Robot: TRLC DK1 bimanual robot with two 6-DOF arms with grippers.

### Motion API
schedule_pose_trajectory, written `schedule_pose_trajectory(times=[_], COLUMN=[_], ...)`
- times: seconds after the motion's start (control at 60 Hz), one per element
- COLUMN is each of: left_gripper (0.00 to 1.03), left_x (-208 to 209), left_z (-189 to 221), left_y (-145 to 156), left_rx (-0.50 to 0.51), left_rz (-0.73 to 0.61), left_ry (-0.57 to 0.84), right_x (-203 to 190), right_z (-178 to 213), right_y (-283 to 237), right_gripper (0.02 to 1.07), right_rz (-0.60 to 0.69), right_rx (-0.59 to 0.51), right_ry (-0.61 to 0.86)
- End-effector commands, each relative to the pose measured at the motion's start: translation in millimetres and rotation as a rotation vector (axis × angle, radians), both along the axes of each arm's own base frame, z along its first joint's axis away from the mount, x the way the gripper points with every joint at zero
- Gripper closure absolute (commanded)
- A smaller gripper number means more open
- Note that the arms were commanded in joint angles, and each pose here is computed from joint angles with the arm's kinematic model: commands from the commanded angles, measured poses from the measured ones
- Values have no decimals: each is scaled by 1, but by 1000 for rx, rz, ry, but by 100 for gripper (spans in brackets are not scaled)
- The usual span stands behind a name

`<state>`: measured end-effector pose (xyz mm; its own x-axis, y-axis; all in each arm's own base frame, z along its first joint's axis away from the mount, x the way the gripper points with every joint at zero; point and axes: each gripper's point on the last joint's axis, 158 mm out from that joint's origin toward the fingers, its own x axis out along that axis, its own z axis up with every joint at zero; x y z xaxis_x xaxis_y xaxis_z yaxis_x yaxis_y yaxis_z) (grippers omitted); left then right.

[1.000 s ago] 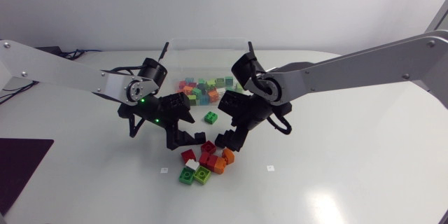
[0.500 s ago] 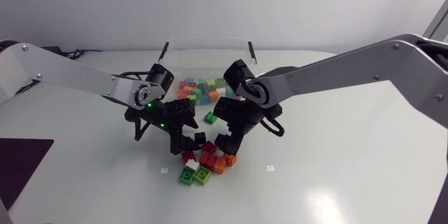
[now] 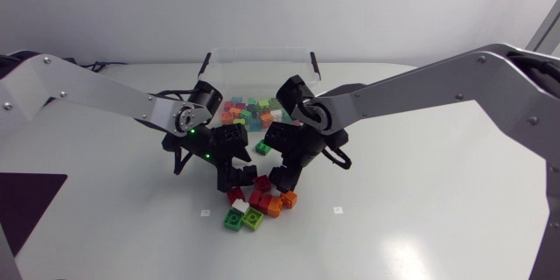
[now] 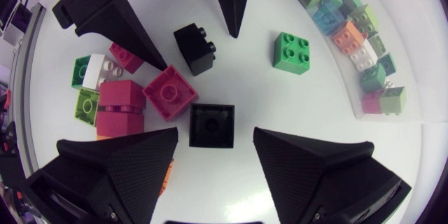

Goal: Place the duplo bricks in the container

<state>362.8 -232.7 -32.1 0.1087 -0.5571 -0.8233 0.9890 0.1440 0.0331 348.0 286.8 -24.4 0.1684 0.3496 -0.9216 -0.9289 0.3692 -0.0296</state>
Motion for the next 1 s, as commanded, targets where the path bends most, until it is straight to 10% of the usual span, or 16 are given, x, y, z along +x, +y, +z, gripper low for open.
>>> schedule_pose_trajectory(times=[0.0, 0.167, 0.267, 0.983], left_gripper=[31, 70, 71, 73], left_x=[4, 4, 2, 17], left_z=[-3, -10, -12, 95], left_y=[-5, -6, -5, 25], left_rx=[2, 6, 8, -68], left_rz=[-13, -10, -12, 99], left_ry=[-3, 11, 18, -128], right_x=[1, -4, -7, 9], right_z=[-10, -19, -20, 69], right_y=[5, 7, 6, -10], right_gripper=[44, 68, 81, 83], right_rz=[33, 46, 51, -20], right_rx=[-19, -32, -30, 67], right_ry=[4, 22, 28, -103])
